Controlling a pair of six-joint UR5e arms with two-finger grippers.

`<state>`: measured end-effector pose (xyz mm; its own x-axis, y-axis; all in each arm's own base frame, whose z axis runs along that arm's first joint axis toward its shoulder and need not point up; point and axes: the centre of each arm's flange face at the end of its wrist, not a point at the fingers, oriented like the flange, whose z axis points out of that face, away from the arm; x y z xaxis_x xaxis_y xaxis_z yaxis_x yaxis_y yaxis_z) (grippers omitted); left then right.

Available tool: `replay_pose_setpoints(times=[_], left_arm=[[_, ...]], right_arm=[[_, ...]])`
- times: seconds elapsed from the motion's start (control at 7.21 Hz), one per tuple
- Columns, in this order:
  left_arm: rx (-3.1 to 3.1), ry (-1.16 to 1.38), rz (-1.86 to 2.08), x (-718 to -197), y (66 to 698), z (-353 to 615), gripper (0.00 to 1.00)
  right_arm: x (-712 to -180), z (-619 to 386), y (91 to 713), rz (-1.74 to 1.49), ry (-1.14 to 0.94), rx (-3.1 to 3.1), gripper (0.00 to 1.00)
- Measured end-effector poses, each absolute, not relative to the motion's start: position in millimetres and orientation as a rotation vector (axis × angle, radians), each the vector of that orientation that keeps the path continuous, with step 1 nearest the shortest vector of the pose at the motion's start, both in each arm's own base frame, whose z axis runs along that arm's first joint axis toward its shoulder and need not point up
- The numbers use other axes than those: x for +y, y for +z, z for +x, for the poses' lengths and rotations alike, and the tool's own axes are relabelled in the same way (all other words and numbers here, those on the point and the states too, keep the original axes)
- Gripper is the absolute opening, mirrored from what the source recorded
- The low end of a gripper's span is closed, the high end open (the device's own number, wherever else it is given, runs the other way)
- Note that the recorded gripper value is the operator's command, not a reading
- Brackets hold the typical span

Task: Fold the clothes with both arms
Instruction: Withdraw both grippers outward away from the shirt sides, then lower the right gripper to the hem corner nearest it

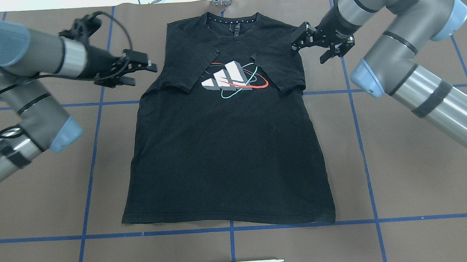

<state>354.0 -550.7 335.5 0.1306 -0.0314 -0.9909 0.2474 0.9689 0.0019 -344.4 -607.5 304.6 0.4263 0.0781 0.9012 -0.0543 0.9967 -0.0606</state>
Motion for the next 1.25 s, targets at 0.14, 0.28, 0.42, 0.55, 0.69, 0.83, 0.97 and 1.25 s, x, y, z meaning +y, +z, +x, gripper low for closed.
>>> replay_pose_setpoints(times=[0.14,0.28,0.42,0.55,0.69,0.83,0.97,1.25], left_arm=[[1.412,-0.208,0.164,-526,362,331,0.99],[1.396,-0.214,0.15,-500,385,309,0.99],[1.383,-0.218,0.138,-476,401,292,0.99],[1.375,-0.219,0.129,-460,409,282,0.99],[1.371,-0.22,0.126,-453,413,278,0.99],[1.371,-0.22,0.129,-450,413,276,0.99],[1.375,-0.219,0.136,-449,410,275,0.99],[1.38,-0.22,0.152,-449,406,278,0.99]], right_arm=[[-588,-338,311,-0.07,0.1,-1.144,1.0],[-566,-333,315,-0.106,0.129,-1.153,1.0],[-536,-336,321,-0.114,0.139,-1.145,1.0],[-502,-345,331,-0.108,0.13,-1.124,1.0],[-475,-353,337,-0.11,0.109,-1.112,1.0],[-450,-363,342,-0.123,0.079,-1.103,1.0],[-423,-374,351,-0.145,0.046,-1.088,1.0],[-383,-385,368,-0.185,-0.001,-1.058,1.0]])
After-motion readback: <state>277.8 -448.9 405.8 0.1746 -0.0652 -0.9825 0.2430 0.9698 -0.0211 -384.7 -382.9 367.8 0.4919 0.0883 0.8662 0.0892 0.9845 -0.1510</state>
